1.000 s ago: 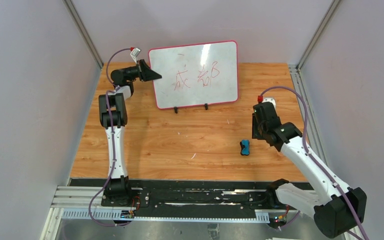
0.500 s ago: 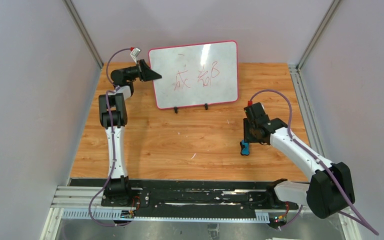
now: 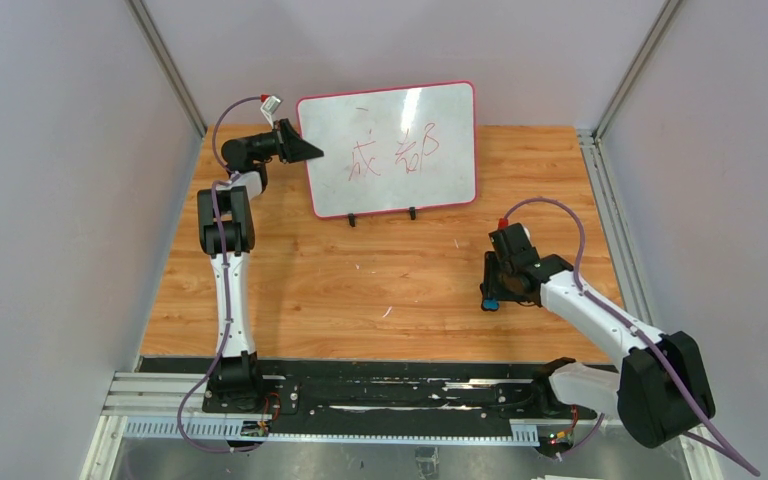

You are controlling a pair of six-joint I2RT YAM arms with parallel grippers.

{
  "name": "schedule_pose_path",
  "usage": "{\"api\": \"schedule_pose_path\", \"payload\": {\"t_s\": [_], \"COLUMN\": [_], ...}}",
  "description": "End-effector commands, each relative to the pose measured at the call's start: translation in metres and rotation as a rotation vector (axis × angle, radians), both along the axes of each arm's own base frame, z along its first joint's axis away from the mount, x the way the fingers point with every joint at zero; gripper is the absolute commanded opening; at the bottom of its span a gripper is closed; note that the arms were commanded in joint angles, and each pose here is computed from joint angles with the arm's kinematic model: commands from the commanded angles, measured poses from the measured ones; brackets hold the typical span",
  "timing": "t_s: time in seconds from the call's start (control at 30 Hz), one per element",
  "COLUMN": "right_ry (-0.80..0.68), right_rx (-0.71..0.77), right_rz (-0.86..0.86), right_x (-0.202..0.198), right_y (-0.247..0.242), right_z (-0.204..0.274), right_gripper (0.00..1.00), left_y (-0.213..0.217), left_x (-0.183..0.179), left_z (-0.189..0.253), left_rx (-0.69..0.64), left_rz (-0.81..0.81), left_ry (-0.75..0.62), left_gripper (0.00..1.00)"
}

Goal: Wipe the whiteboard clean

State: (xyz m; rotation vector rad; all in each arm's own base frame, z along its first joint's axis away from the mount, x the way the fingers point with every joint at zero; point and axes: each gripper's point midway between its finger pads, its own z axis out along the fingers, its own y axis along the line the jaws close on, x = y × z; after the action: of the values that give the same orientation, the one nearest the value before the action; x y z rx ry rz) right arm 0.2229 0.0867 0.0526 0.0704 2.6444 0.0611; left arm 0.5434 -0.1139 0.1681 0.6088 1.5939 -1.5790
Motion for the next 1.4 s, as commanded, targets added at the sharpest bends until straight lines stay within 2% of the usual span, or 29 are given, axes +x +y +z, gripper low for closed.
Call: {"api": "schedule_pose_path", "payload": {"t_s": [0.0, 1.17, 1.3, 1.37], "right_ry": [-0.009, 0.045, 0.044, 0.049], "right_rx": [0.024, -0.049, -0.057, -0.057], "right_rz": [0.011, -0.031, -0.038, -0.038], "right_x": [0.001, 0.005, 0.007, 0.008], "right_y": [0.007, -0.001, -0.002, -0.001], "right_z": [-0.004, -0.034, -0.034, -0.035], "right_gripper": [0.45, 0.4, 0.38, 0.31], "left_y": [0.019, 0.021, 0.021, 0.021], "left_x": [0.003, 0.005, 0.006, 0.006], "left_z": [-0.021, -0.021, -0.021, -0.021], "left_rx": [0.032, 0.026, 0.025, 0.024], "left_rz": [0.025, 0.033, 0.033, 0.033], "left_ry": [-0.086, -0.079, -0.077, -0.077], "left_gripper": [0.0, 0.0, 0.0, 0.0]}}
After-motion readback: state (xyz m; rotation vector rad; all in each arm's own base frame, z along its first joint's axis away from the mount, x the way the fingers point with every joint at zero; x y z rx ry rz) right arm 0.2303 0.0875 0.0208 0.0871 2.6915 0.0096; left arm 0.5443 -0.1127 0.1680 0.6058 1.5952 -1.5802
